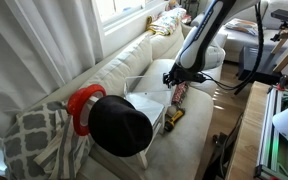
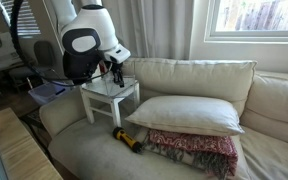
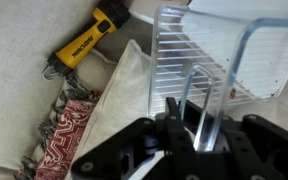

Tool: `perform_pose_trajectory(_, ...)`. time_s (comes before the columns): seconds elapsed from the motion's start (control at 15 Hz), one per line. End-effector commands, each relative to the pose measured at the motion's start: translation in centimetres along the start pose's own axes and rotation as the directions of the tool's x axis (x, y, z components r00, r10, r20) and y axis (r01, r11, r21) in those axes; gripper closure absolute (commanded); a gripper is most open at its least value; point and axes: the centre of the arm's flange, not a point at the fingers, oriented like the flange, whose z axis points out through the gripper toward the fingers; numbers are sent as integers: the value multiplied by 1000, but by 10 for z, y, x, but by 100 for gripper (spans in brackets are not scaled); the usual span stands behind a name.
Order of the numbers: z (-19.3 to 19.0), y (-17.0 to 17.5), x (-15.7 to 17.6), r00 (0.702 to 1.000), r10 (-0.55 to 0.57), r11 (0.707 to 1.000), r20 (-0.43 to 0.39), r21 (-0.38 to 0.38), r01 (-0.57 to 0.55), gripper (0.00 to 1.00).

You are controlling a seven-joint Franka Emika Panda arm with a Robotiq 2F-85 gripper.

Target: Remove the torch from the clear container then place the container on the seat of the white chair

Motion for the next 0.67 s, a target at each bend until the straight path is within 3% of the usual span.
perform_pose_trajectory(0.0,8,-17,-9,989,142,989,-30,49,-141,97)
perform_pose_trajectory(0.2,13,-24,-11,966,250,966,-62,87,-244,97)
perform_pose_trajectory(0.6,28,-19,-26,926,360,933,-114,39,-358,97)
